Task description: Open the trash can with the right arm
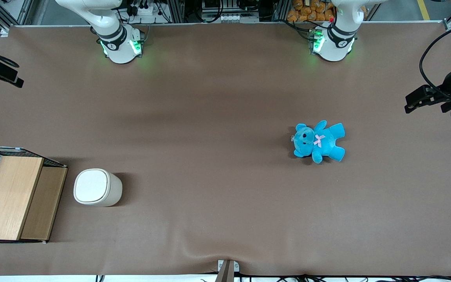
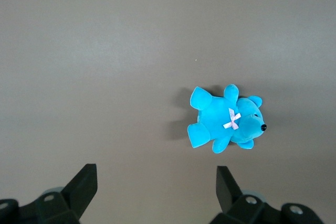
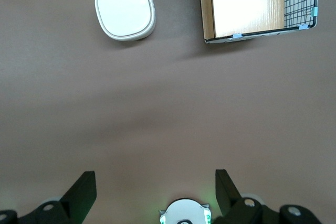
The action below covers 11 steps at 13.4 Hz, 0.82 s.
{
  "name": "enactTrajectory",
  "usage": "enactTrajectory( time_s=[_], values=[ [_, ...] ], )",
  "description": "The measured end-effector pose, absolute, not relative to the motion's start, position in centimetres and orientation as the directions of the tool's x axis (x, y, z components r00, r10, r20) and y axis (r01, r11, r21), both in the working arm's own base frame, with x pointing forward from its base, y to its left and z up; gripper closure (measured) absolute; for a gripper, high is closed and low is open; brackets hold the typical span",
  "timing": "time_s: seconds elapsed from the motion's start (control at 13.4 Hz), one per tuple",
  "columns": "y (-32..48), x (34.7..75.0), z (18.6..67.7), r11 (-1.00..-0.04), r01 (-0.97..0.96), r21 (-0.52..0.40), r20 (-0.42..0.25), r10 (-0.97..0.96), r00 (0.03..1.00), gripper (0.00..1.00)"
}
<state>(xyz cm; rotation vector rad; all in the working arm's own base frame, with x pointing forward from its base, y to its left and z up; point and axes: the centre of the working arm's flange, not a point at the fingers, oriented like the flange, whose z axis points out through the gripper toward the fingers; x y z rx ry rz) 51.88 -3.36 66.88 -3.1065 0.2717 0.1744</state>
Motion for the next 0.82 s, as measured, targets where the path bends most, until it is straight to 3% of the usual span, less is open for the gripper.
enactTrajectory(
  time_s=[0.82],
  values=[
    [-2.2,53.3,65.0,-0.989,-0.146,-0.005,-0.136,-0.144,0.98,0.0]
  ],
)
